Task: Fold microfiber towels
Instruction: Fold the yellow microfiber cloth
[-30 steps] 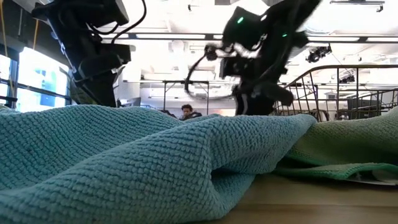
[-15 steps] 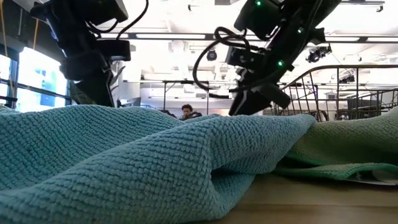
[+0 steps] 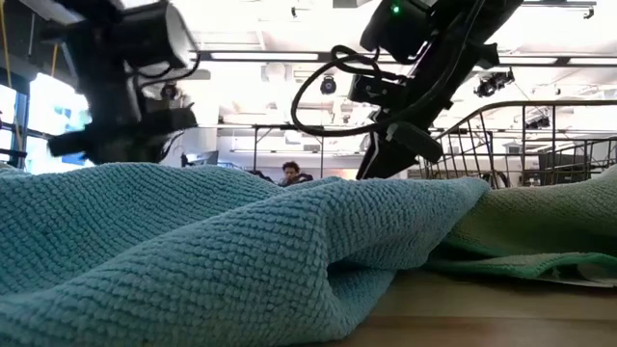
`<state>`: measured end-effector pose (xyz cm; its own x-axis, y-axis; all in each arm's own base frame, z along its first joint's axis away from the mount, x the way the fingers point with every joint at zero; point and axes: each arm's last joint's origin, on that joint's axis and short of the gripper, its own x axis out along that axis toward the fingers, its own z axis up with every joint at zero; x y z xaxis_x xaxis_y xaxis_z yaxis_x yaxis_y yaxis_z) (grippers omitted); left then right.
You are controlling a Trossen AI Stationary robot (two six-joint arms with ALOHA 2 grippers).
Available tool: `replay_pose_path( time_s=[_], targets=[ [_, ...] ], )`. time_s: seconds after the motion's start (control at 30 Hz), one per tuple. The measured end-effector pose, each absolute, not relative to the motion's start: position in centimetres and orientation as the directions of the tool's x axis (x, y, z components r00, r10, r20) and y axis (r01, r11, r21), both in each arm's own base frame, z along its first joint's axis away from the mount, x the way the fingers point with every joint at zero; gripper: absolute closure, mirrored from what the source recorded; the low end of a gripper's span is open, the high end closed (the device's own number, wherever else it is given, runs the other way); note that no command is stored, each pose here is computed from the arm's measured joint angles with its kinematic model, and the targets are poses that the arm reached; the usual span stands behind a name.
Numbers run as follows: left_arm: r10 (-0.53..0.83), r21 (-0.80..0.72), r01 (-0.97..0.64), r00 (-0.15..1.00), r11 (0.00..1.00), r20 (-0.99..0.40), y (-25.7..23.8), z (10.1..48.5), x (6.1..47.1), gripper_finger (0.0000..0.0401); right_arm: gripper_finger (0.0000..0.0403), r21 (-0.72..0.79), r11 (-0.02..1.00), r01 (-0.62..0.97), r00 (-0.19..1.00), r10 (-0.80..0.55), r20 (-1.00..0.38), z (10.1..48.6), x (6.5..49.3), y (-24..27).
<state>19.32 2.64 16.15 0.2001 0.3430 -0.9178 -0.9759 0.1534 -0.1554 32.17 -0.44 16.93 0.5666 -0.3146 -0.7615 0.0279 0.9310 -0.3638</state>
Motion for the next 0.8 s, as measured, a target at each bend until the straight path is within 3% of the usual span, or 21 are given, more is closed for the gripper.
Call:
replay_pose_path(
  time_s=[0.13, 0.27, 0.47, 0.8],
  targets=[
    [0.318, -0.24, -0.97, 0.242, 0.047, -0.917, 2.5, 14.4, 18.7, 0.0272, 0.0254, -0.356, 0.934, 0.036, 0.562, -0.314, -0.765, 16.9, 32.1, -0.6],
    [0.28, -0.366, -0.93, 0.362, 0.04, -0.889, 2.3, 13.2, 18.9, 0.0274, 0.0254, -0.341, 0.938, 0.055, 0.562, -0.312, -0.766, 16.9, 32.1, -0.5],
    [0.303, -0.391, -0.919, 0.36, -0.046, -0.882, 2.3, 12.0, 18.0, 0.0274, 0.0254, -0.332, 0.941, 0.069, 0.562, -0.312, -0.766, 16.9, 32.1, -0.5],
    [0.291, -0.399, -0.91, 0.415, 0.115, -0.862, 2.2, 13.1, 18.2, 0.0261, 0.0254, -0.333, 0.941, 0.064, 0.562, -0.31, -0.767, 16.9, 32.1, -0.5]
  ],
)
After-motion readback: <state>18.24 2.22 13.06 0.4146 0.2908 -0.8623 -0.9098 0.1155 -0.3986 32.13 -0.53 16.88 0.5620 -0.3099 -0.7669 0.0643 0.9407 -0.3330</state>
